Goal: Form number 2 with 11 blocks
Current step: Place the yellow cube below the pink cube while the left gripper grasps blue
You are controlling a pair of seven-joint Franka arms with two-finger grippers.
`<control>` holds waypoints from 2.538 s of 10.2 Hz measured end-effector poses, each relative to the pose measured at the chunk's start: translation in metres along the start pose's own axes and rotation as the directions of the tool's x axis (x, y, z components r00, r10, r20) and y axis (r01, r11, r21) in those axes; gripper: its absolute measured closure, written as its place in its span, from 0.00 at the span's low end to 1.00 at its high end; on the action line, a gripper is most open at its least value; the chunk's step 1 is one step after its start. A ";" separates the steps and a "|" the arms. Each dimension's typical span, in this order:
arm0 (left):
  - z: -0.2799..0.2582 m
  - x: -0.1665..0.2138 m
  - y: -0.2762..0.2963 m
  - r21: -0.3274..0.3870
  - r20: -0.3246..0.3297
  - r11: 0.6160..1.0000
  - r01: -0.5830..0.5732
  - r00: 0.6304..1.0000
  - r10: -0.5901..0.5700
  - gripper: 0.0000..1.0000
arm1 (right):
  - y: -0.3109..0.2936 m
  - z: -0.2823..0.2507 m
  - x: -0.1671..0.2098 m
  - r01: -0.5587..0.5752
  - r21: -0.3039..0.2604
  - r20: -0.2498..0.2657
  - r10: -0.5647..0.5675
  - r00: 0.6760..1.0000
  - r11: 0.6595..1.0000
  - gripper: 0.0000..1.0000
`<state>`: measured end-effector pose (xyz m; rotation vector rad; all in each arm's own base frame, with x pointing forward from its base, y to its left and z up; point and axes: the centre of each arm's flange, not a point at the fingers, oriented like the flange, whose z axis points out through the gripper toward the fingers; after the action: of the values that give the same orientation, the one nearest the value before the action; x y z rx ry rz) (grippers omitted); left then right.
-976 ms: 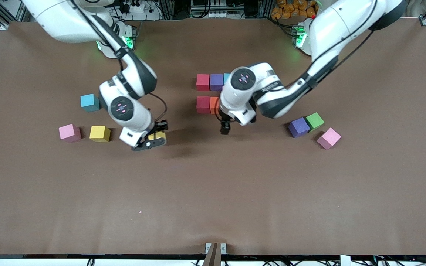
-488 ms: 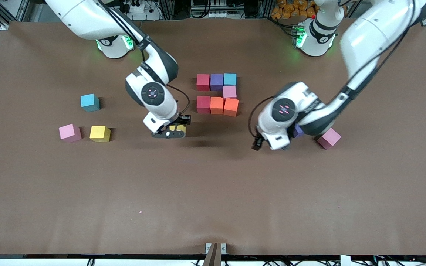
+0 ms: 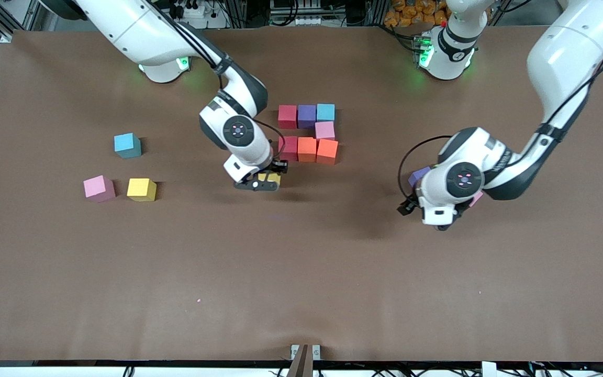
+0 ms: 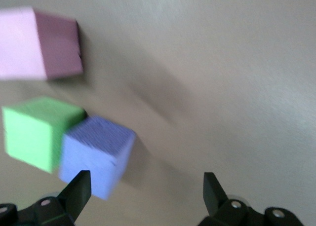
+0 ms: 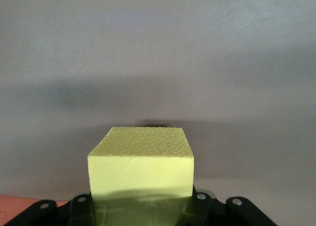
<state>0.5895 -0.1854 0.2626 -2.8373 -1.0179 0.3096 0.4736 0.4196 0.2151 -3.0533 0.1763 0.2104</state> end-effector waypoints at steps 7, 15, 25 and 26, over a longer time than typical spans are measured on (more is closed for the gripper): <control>0.026 0.025 -0.034 0.018 -0.014 0.978 -0.210 0.978 0.210 0.00 | -0.029 0.022 -0.019 0.011 -0.006 0.017 -0.011 1.000 1.000 0.42; 0.074 0.019 -0.048 -0.051 -0.026 0.967 -0.251 0.968 0.250 0.00 | -0.043 0.032 -0.032 0.033 -0.058 -0.030 -0.034 0.999 0.998 0.42; 0.096 -0.008 -0.055 -0.040 0.009 0.957 -0.286 0.958 0.287 0.00 | -0.041 0.005 -0.015 0.009 -0.030 -0.071 -0.011 0.997 1.000 0.00; 0.095 -0.009 -0.054 -0.044 0.009 0.957 -0.288 0.957 0.288 0.00 | -0.040 -0.005 -0.013 0.004 -0.029 -0.080 -0.007 0.997 1.000 0.00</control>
<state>0.5280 -0.1458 0.1813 -3.0248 -0.6154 0.3383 0.4668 0.4603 0.2248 -3.0923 0.1710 0.0904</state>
